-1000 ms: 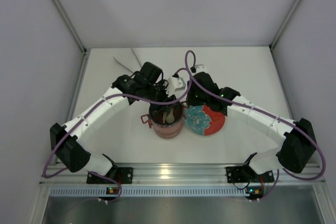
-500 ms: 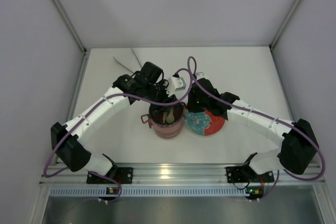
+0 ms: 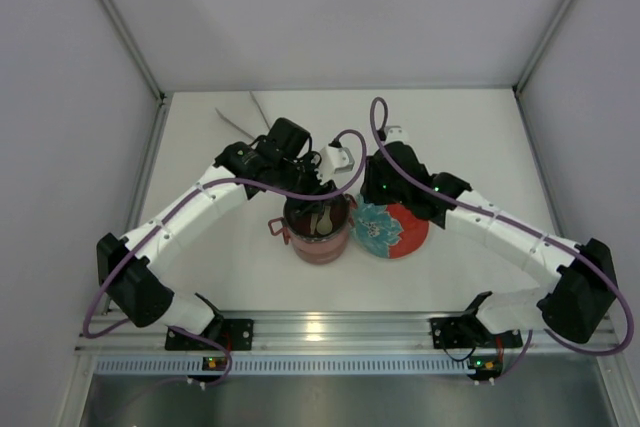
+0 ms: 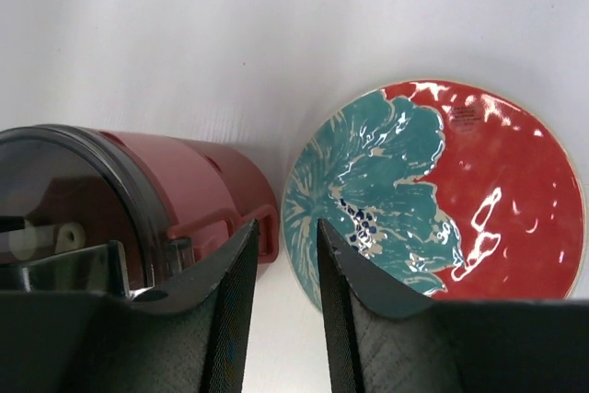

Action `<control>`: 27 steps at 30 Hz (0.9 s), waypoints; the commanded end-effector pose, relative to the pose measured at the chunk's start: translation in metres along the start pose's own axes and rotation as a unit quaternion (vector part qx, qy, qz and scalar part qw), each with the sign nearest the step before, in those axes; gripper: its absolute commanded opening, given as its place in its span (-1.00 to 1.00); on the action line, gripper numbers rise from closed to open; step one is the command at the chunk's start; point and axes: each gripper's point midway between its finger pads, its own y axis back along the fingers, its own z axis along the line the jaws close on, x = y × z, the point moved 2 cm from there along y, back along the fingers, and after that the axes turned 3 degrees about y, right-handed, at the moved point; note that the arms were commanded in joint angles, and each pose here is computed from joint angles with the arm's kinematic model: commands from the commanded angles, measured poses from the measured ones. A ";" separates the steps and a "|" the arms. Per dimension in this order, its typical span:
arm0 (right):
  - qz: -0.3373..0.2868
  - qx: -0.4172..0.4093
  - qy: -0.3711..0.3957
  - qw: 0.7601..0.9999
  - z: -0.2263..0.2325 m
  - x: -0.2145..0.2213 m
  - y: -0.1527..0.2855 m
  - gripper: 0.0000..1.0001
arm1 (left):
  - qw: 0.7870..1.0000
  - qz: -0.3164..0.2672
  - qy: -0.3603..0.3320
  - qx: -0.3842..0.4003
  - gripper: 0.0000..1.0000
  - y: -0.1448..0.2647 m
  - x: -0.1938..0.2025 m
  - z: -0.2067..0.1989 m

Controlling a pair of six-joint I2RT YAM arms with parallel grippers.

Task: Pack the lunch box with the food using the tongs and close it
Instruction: Close the fastener on the packing box.

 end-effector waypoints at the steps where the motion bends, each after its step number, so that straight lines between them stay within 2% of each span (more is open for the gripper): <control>1: -0.044 -0.004 -0.016 0.999 0.000 -0.036 0.018 -0.36 | 1.000 -0.015 -0.001 0.007 -0.03 0.006 -0.007 -0.003; 8: -0.045 -0.046 -0.040 0.997 0.000 -0.052 0.025 -0.29 | 1.000 -0.024 0.005 0.001 -0.02 0.008 -0.009 -0.003; 16: -0.036 -0.058 -0.047 0.997 -0.012 -0.053 0.025 -0.28 | 0.999 -0.039 0.017 -0.024 0.05 0.012 -0.013 0.002; 22: -0.041 -0.070 -0.037 0.996 -0.008 -0.060 0.028 -0.20 | 0.992 -0.065 0.038 -0.098 0.10 0.027 -0.018 0.019; 27: -0.046 -0.077 -0.032 0.995 -0.007 -0.065 0.031 -0.12 | 0.986 -0.088 0.060 -0.125 0.12 0.041 -0.023 0.020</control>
